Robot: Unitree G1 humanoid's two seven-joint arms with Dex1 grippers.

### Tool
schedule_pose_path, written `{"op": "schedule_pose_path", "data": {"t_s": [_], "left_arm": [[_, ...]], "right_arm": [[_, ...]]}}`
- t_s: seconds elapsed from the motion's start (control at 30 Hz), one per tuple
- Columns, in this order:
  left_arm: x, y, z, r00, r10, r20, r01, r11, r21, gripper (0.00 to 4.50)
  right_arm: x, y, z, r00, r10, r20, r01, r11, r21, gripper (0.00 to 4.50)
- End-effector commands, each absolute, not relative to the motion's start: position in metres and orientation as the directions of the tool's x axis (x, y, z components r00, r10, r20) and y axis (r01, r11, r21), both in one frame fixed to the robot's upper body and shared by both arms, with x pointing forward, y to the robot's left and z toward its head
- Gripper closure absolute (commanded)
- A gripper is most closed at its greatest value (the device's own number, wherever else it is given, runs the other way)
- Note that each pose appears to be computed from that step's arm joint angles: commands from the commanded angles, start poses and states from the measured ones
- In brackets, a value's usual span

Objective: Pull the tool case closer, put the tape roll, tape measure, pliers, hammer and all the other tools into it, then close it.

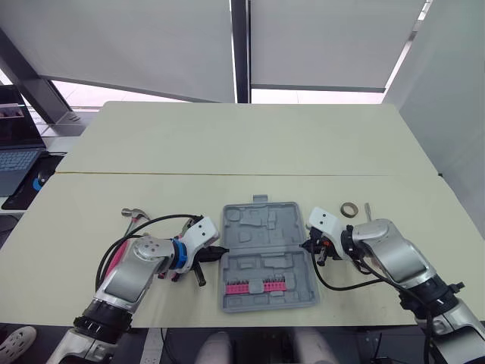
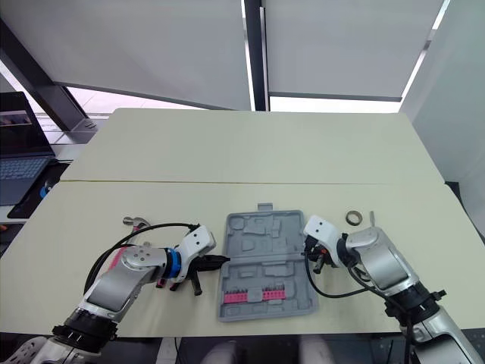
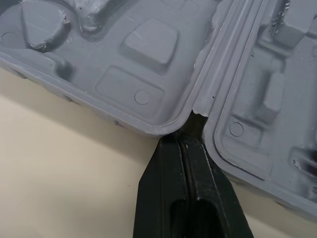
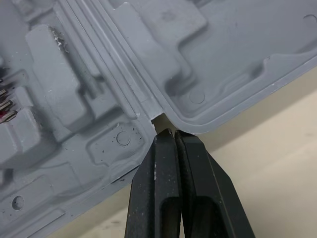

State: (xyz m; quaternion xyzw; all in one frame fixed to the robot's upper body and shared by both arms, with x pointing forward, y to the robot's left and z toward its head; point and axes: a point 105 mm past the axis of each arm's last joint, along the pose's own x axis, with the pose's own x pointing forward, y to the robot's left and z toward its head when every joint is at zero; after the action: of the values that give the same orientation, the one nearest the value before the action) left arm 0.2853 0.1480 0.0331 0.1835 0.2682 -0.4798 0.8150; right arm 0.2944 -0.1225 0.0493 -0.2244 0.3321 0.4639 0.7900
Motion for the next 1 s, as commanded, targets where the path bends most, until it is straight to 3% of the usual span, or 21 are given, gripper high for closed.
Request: {"op": "schedule_pose_path", "data": {"t_s": [0.03,1.0], "left_arm": [[0.28,0.136,0.041,0.363,-0.721,-0.591,0.908,0.417,0.049,4.5],[0.244,0.145,0.038,0.323,-0.713,-0.622,0.907,0.421,-0.012,4.5]], "right_arm": [[0.282,-0.106,0.058,0.325,0.641,-0.696,-0.905,0.425,-0.031,4.44],[0.246,-0.102,0.047,0.272,0.645,-0.714,-0.897,0.438,0.054,4.44]]}}
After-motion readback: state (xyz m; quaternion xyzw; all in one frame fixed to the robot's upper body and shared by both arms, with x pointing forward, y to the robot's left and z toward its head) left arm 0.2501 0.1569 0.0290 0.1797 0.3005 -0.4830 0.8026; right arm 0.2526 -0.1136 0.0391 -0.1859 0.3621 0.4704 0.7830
